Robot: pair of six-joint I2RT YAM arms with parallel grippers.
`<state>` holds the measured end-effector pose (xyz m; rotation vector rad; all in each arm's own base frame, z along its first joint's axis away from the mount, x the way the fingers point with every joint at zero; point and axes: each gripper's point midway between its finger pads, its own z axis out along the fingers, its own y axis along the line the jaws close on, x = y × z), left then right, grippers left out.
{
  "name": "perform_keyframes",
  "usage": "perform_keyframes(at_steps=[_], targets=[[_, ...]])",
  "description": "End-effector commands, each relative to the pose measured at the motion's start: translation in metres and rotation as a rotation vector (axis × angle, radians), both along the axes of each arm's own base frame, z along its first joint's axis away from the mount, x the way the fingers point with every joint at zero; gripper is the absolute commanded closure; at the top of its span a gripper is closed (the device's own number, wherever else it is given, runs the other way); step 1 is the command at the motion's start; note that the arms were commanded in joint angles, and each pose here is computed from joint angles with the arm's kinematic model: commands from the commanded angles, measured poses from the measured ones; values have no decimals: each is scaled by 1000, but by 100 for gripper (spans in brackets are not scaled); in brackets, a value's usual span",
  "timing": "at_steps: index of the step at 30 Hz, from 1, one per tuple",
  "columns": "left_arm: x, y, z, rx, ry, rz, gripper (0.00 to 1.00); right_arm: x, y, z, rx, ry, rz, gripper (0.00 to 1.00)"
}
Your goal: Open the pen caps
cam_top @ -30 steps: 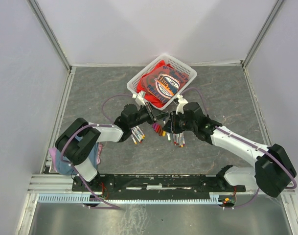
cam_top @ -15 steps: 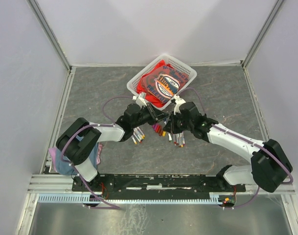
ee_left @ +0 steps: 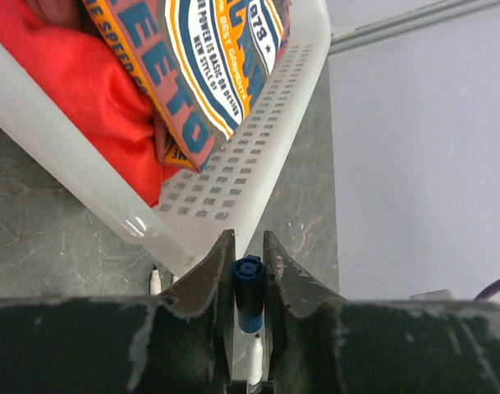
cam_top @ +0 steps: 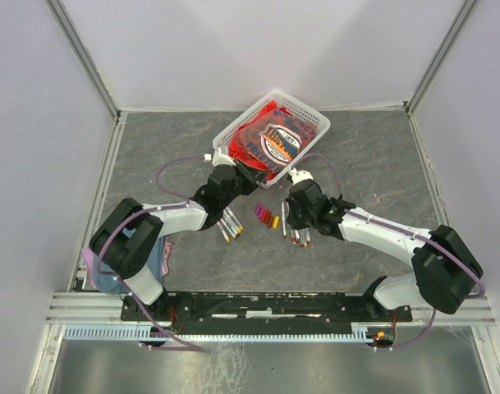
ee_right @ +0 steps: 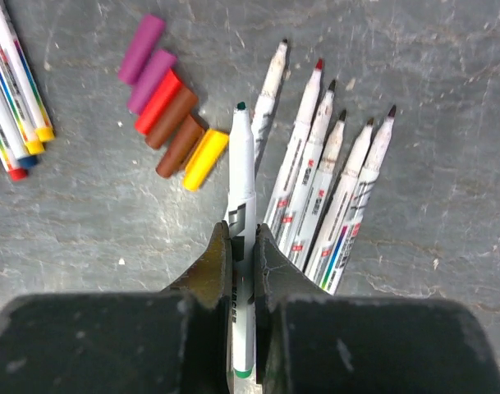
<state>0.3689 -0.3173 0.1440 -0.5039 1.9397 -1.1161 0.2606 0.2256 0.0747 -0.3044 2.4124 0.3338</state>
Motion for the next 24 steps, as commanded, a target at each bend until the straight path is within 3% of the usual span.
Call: perform_keyframes(at_steps=[1, 4, 11, 16, 24], targets=[[8, 6, 36, -80, -143, -12, 97, -1, 3, 17, 95, -28, 9, 99], [0, 7, 26, -46, -153, -95, 97, -1, -8, 22, 117, -20, -20, 99], [-30, 17, -34, 294, -52, -202, 97, 2, -42, 12, 57, 31, -134, 99], [-50, 14, -62, 468, -14, -254, 94, 7, -55, -5, 12, 73, -195, 93], [-66, 10, -90, 556, 27, -283, 88, 12, -68, -22, -43, 112, -249, 89]])
